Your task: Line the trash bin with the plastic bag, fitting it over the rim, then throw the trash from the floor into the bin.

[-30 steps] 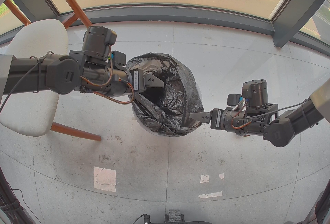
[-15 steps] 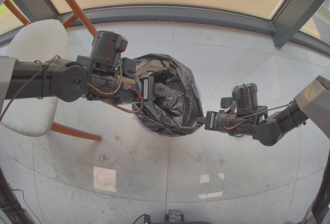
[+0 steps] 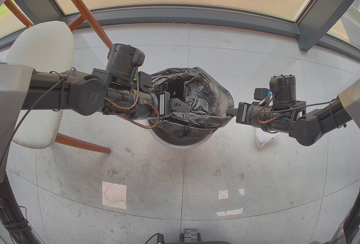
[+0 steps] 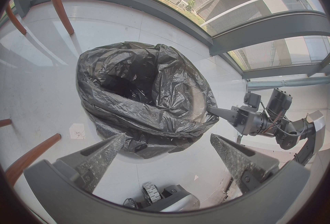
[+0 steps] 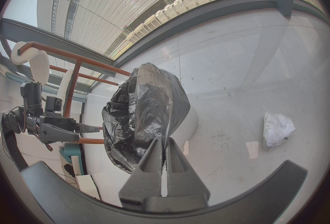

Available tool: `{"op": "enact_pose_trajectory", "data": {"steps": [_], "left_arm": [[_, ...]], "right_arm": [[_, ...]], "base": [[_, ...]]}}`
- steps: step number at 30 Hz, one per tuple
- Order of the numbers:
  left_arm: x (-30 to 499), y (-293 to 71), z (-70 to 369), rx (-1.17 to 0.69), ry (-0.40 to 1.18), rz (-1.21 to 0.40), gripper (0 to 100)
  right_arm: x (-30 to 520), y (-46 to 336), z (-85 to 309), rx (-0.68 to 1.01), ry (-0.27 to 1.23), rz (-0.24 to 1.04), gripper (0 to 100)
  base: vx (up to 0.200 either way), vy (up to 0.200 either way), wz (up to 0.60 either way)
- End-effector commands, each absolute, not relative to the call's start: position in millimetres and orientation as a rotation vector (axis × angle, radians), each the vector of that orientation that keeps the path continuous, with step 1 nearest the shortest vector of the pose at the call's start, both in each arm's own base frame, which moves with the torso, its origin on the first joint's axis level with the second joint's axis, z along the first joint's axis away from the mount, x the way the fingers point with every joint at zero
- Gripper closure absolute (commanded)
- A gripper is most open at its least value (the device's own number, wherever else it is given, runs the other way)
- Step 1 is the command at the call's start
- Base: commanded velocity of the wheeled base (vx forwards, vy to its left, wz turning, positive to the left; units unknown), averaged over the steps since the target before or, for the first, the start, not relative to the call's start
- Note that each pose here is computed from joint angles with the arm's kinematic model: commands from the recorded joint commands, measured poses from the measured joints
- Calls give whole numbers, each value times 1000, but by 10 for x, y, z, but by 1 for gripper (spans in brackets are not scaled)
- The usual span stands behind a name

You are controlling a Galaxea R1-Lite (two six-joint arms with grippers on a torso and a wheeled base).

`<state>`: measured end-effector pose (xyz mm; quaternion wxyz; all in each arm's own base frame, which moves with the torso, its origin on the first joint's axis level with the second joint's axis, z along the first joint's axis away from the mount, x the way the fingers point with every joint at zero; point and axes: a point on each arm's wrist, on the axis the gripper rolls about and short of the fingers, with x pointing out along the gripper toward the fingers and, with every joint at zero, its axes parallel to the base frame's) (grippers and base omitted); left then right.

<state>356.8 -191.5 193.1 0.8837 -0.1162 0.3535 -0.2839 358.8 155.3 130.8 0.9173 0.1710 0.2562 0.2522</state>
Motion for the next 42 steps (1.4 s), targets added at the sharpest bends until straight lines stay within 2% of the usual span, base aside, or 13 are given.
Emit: {"op": "enact_pose_trajectory", "data": {"steps": [1,13,19,23,31,42], "left_arm": [[3698,-1974,1776,-248,758,-578,0],[4249,-2174,1589,-394,721,-490,0],[4256,-2229,1591,-454,731,-458,0],[4234,-2218,1665,-462,718,-460,0],[4044,-2129,2117,-481,636,-493,0],[3852,-2198,1808,-459,820,-449,0]], "right_arm": [[3573,1515,1377,355,508,516,100],[3538,1597,1371,348,509,540,100],[3540,1585,1384,351,504,537,100],[3541,1579,1370,350,508,535,100],[3520,1595,1318,344,525,536,100],[3526,1617,1307,314,517,548,100]], "base": [[0,0,0],[0,0,0],[0,0,0],[0,0,0],[0,0,0],[0,0,0]]}}
